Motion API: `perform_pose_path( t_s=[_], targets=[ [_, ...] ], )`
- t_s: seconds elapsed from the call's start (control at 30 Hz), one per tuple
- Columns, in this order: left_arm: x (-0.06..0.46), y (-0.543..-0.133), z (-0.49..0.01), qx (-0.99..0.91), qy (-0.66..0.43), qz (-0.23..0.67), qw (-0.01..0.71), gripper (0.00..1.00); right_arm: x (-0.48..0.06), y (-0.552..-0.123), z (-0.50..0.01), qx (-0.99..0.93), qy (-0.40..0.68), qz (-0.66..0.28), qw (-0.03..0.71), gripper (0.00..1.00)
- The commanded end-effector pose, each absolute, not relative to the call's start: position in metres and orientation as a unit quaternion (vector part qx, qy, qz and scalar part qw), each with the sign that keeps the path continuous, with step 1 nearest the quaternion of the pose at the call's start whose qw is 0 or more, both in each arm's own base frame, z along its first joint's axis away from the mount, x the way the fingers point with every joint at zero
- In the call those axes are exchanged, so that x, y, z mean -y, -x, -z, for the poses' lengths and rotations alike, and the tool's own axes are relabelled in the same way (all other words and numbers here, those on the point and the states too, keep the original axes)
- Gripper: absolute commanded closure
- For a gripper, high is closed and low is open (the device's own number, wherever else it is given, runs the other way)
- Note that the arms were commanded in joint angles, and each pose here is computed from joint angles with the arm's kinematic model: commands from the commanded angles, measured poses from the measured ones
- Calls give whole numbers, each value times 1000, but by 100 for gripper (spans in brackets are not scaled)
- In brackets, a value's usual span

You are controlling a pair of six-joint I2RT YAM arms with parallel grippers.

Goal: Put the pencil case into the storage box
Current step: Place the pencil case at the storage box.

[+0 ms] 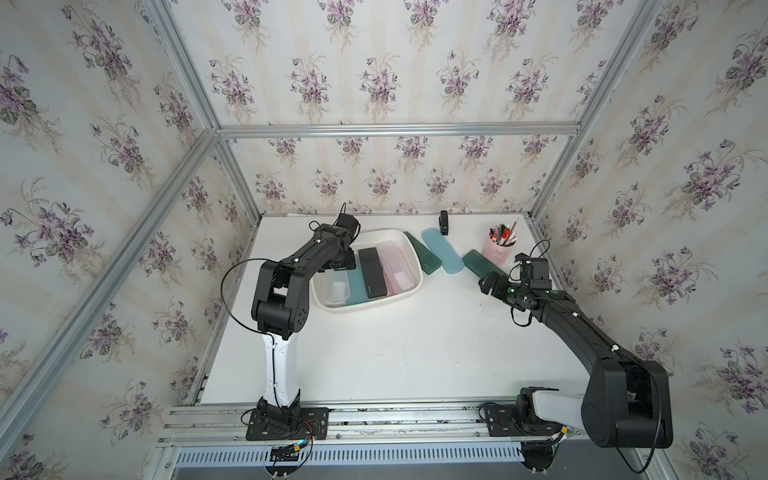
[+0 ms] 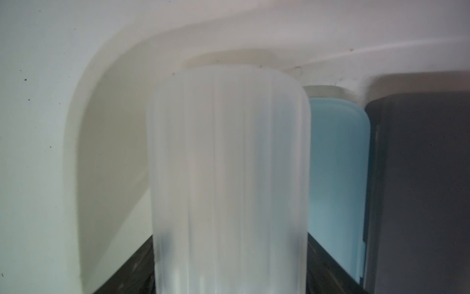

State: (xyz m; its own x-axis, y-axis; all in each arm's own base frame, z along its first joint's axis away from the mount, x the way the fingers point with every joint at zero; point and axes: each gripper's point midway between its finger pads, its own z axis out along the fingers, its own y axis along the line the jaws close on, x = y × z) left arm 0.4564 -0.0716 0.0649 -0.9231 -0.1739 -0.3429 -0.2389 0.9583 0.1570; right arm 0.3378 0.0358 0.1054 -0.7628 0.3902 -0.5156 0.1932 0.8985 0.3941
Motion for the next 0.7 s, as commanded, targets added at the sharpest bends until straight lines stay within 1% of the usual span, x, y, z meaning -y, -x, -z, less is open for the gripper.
perform_pose_path(
  t_s=[0.0,0.17,0.27,0.37,0.5,0.53,0.67],
  targets=[
    [64,-465,-62,-974,94,-116,171,25,-35,-339,-106,-926,-159,-158,305,0],
    [59,-473,-57,-971,88,-138,172,25,-33,-339,-105,-926,-162,-154,304,0],
    [57,-475,-57,-970,85,-145,174,23,-33,-341,-107,-927,-161,-152,303,0],
    [55,-473,-55,-970,82,-153,170,17,-31,-342,-110,-927,-160,-147,305,1],
    [52,-468,-55,-969,87,-159,166,3,-30,-341,-112,-927,-161,-144,306,0],
    [51,-467,-56,-969,89,-160,166,1,-30,-341,-112,-927,-161,-144,307,0],
    [49,-462,-63,-967,98,-162,171,1,-30,-341,-113,-927,-160,-145,307,0]
  ],
)
